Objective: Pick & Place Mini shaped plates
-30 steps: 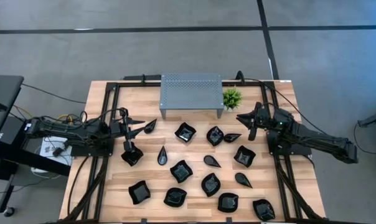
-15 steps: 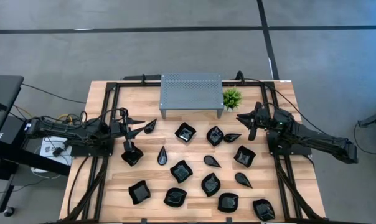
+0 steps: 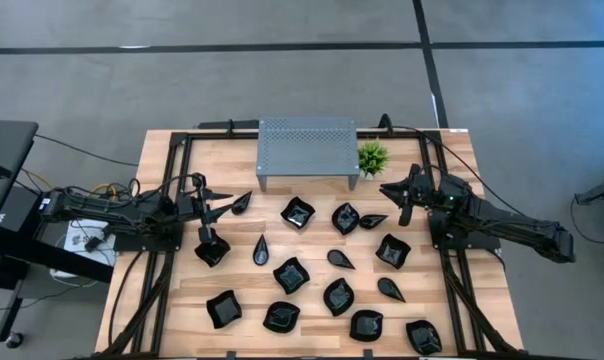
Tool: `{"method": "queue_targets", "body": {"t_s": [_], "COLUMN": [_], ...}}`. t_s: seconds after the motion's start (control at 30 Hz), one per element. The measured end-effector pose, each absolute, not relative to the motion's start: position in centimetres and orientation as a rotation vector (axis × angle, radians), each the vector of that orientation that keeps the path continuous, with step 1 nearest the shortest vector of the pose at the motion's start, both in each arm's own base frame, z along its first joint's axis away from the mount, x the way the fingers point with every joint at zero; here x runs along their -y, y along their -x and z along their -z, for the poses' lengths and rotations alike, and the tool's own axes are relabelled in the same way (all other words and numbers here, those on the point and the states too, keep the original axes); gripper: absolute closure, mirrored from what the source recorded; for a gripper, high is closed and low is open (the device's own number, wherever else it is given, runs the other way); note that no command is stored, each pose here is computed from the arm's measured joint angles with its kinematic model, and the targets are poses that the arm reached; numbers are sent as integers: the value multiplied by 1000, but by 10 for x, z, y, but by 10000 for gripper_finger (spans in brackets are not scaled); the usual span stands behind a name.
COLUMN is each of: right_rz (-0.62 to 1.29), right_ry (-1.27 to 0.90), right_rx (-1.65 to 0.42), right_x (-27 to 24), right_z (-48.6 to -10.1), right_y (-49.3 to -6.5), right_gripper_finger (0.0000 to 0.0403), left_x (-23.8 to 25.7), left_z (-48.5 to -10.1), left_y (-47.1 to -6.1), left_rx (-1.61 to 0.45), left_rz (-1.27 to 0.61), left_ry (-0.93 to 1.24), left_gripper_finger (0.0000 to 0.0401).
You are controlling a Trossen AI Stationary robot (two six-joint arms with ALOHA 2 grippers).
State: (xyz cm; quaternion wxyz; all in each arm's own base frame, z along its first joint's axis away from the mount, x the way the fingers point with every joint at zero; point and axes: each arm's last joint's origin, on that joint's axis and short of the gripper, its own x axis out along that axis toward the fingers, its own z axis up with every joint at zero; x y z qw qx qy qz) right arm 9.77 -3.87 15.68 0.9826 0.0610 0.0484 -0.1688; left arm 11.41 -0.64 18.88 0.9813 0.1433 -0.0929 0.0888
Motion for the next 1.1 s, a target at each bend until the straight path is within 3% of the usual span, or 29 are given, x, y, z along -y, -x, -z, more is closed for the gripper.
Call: {"method": "queue_targets", "body": {"t_s": [0.77,0.93,1.1], "right_rz": [345,602,628], "right_ry": [-122,-104,-105], "right_rx": [-97,-63,-60], "right_x": [39,48,50], "right_z": [-157,-159,-159], "right_y": [-98,-94,-93], "right_gripper_finger": [343,343,343], "left_x": [6,6,6], "left_z": [-189,-189,-190], "left_y": [-114,-114,-114], "left_rx": [187,188,201], "left_rz": [-179,-179,-184], "left_ry": [-289,-288,-314], "left_gripper_finger": [293,293,293]}}
